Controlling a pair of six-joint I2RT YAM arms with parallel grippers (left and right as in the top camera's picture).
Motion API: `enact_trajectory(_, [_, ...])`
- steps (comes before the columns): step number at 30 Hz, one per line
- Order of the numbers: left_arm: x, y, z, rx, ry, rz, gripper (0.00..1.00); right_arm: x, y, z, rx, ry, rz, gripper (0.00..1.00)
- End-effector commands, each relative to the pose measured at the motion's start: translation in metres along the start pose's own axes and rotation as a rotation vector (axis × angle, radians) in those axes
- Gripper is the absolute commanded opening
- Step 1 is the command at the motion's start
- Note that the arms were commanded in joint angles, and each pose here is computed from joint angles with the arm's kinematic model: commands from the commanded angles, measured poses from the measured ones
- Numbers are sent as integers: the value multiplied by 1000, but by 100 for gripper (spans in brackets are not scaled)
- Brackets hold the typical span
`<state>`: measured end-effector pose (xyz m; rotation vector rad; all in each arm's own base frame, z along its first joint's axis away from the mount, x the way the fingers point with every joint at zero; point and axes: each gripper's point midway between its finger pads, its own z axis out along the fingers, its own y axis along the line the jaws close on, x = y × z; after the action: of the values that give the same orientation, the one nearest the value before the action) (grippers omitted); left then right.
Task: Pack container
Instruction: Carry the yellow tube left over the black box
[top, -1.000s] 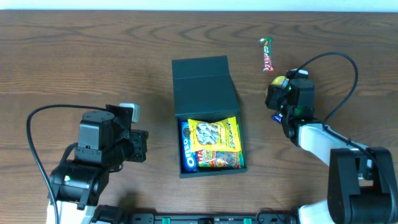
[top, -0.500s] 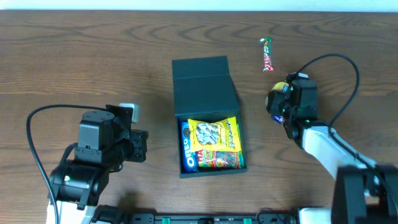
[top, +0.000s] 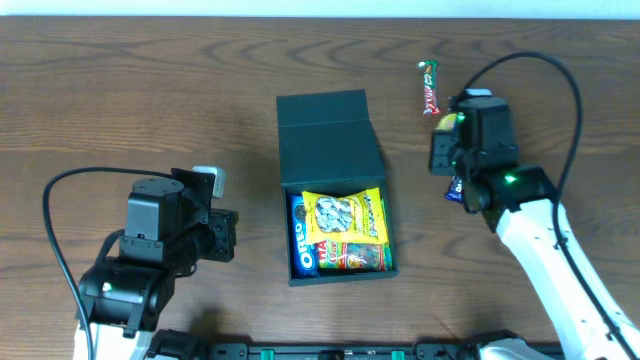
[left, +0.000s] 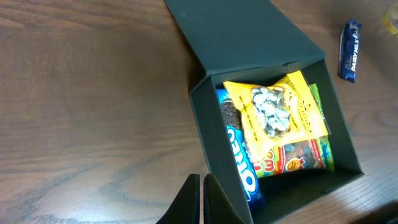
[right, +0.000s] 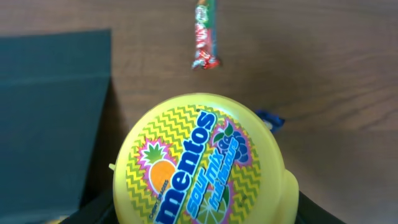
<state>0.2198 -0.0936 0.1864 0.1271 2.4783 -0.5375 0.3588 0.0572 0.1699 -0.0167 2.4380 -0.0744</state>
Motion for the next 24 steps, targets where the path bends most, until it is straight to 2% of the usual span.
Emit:
enact_trajectory(1, [-25, -6, -25, -20, -77, 49, 6, -15, 17, -27, 52, -53, -109, 19])
enact_trajectory(5, [-35, -5, -61, -98, -115, 82, 6, -3, 51, -52, 106, -64, -280, 19])
enact_trajectory(12, [-32, -16, -103, -94, -208, 105, 6, 28, 107, -80, 142, -115, -560, 19])
enact_trajectory(19, [-23, -27, -142, -66, -351, 120, 6, 95, 138, -64, 191, 40, -835, 21])
enact_trajectory(24, [-16, -28, -148, -63, -362, 117, 5, 126, 155, -50, 212, 98, -965, 21])
